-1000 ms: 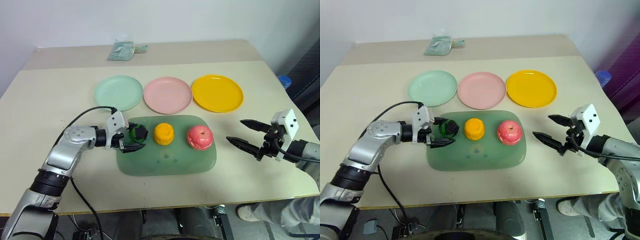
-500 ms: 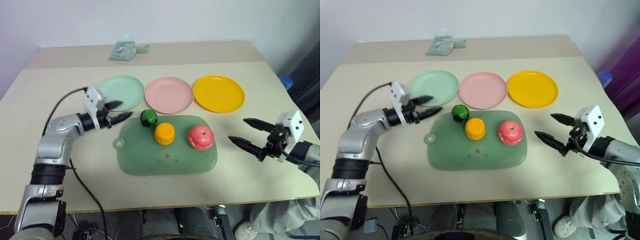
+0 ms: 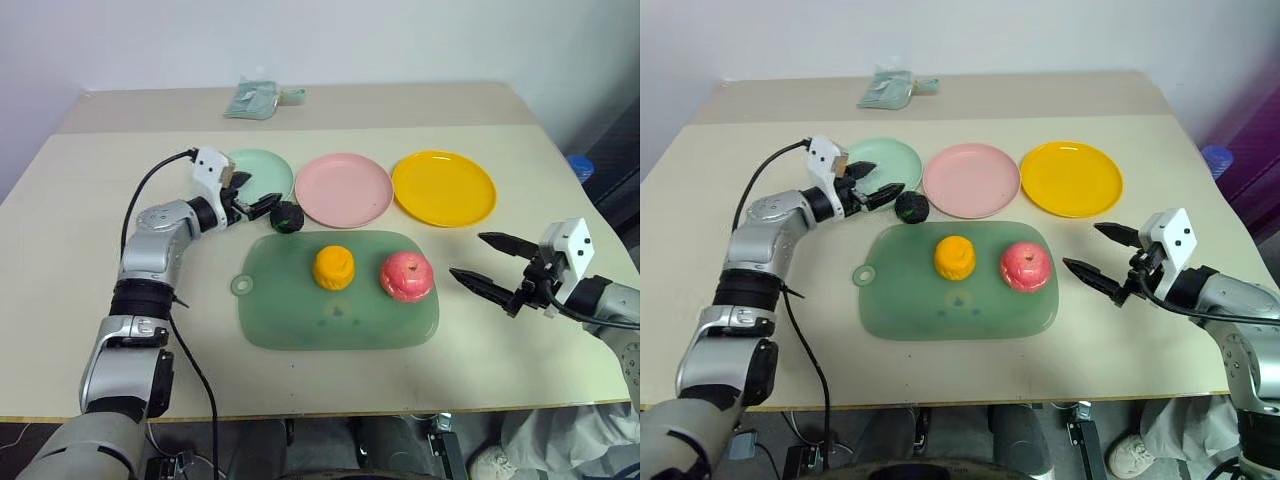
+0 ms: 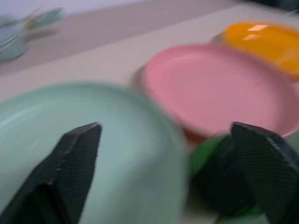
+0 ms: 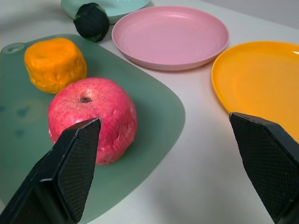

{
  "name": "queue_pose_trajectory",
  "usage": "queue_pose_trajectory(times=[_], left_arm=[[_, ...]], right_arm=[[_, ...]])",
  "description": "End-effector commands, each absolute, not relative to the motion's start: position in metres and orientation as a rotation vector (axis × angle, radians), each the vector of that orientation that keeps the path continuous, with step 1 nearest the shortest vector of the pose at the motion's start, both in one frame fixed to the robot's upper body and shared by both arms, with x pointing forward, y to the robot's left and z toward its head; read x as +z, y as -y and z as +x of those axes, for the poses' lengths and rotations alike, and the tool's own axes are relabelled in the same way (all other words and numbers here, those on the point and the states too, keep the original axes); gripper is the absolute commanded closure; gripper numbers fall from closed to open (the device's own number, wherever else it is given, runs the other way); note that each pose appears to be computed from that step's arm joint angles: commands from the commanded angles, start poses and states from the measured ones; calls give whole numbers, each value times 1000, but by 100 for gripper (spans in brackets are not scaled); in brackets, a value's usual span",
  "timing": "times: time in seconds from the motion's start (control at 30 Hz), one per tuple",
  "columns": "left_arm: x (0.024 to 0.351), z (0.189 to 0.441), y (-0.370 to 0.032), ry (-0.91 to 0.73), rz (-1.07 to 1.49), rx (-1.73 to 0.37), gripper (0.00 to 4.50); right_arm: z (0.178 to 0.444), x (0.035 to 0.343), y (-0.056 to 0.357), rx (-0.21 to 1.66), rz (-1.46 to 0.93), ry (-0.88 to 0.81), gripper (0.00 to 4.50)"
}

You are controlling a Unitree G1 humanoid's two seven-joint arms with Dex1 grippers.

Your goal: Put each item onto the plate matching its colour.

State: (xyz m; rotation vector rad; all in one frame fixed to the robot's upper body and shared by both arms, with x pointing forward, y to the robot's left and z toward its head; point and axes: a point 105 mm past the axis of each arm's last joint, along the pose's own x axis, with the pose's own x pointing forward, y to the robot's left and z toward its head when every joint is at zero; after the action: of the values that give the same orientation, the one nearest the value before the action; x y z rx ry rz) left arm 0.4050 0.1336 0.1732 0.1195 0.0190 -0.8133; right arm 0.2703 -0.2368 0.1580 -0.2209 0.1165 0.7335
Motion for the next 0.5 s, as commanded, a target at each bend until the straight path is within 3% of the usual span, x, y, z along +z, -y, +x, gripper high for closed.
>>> queue_pose_trajectory(times=[0.03, 0.23, 0.43, 0.5], left_arm=[[177, 400, -111, -6, 172, -879, 6], [142, 401, -109, -132, 396, -880, 6], [137, 403, -111, -159, 405, -870, 6], [136, 403, -113, -166, 401, -861, 60]], right_arm=[[269, 170, 233, 725, -237, -58, 0], [267, 177, 228, 714, -243, -47, 0], [268, 183, 222, 715, -249, -45, 0], [270, 185, 220, 716, -251, -44, 0]])
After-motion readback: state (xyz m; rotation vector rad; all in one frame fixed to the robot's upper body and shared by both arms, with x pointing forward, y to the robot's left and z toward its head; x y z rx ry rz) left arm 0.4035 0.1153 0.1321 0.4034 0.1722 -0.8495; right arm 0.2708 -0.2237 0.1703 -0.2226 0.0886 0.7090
